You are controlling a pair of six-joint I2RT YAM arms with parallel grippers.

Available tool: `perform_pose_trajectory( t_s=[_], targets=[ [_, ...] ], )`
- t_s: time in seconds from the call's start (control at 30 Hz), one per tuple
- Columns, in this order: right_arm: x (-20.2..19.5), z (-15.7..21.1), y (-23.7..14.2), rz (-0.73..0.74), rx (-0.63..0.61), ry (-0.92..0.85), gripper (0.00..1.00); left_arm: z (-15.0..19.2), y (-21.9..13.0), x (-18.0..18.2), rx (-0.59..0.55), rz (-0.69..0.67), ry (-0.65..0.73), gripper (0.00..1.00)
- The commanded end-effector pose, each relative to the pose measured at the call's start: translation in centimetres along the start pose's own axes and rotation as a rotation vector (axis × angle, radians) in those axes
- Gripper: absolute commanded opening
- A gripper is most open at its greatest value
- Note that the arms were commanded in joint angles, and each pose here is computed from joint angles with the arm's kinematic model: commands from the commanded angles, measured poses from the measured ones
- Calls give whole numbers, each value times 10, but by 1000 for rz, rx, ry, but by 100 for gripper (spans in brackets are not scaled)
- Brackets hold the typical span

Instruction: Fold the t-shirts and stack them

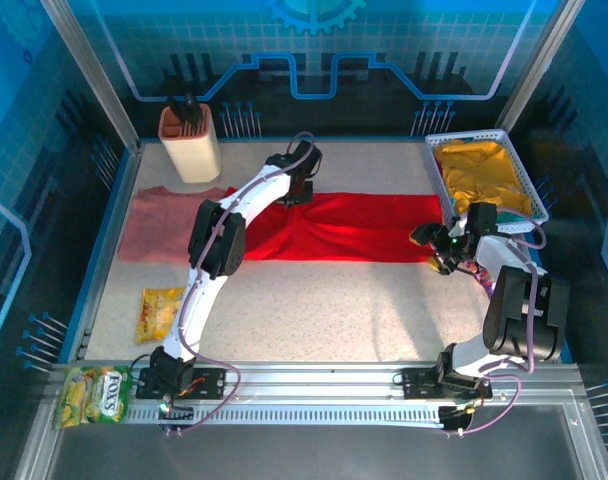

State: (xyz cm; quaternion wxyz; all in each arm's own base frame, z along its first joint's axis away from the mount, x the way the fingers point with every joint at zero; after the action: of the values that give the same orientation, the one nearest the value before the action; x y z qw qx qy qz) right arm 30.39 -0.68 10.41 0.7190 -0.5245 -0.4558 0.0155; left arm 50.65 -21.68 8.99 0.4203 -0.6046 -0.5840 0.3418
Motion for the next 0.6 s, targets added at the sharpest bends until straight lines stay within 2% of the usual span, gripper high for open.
perform_pose_trajectory(
  t_s=[0.0, 0.03, 0.07, 0.17, 0.27, 0.43, 0.57],
  targets=[
    [-4, 2, 4, -16, 27, 26, 80, -21, -27, 2, -88, -32, 18, 14],
    [-3, 3, 4, -17, 27, 24, 80, -20, -24, 2, -80, -36, 25, 31],
    [-3, 3, 3, -14, 26, 20, 80, -18, -21, 3, -66, -43, 29, 40],
    [-2, 4, 2, -4, 17, 2, 80, -9, -18, 8, -7, -54, 30, 47],
    [3, 4, 0, 38, 0, -40, 80, 0, -28, 16, 25, -46, 6, 58],
    [39, -4, -3, 122, -76, -221, 80, 17, -53, 35, 35, 42, -91, 62],
    [65, -21, 13, 168, -122, -303, 81, 39, -53, 48, 88, 152, -199, 61]
  ],
)
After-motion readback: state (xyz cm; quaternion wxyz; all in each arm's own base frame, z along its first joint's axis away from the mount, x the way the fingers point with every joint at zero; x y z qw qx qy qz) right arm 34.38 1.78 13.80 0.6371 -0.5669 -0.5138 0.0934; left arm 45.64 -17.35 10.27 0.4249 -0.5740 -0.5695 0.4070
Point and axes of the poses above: each hand's point on the last joint's axis, 136 mm out from that joint toward the fingers, its own y axis out along the fingers, its own x axis along the line the jaws close on, z = x × y, the point moved 5 cm from there along -y, back along the fingers, and after that the axes turned 8 degrees about y, right-handed, at the moved point
